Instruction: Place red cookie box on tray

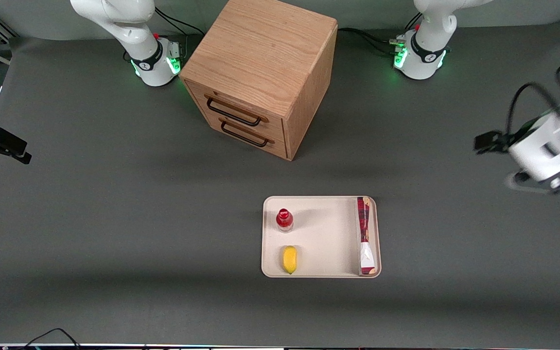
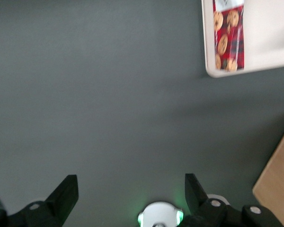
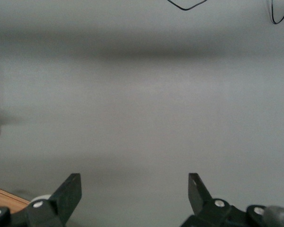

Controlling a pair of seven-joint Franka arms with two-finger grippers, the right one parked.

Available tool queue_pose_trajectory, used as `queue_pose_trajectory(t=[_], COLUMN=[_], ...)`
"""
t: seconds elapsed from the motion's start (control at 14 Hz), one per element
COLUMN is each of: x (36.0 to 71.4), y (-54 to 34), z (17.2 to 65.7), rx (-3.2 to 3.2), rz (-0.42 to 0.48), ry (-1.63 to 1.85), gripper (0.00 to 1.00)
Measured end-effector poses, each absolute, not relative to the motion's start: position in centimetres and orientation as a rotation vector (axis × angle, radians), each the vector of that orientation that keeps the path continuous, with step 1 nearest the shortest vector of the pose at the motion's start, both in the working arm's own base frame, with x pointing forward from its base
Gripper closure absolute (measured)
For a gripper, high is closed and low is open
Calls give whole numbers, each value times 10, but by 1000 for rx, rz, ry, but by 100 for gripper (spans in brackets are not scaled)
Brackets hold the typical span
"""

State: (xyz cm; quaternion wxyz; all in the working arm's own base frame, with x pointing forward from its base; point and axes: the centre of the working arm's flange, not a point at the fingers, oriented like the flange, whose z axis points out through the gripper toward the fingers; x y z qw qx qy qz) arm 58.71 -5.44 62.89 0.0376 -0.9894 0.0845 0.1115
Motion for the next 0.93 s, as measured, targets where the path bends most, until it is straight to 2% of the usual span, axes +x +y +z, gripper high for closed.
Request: queue_pose_trajectory(t=[0.21, 0.43, 0.57, 0.93], x=[534, 490, 482, 489], y=[-43, -51, -56, -57], z=[663, 664, 660, 659], rx=[-3018, -3009, -3007, -3033], rz=[336, 331, 330, 310], ry=[247, 268, 288, 293], gripper=[0, 0, 0, 0])
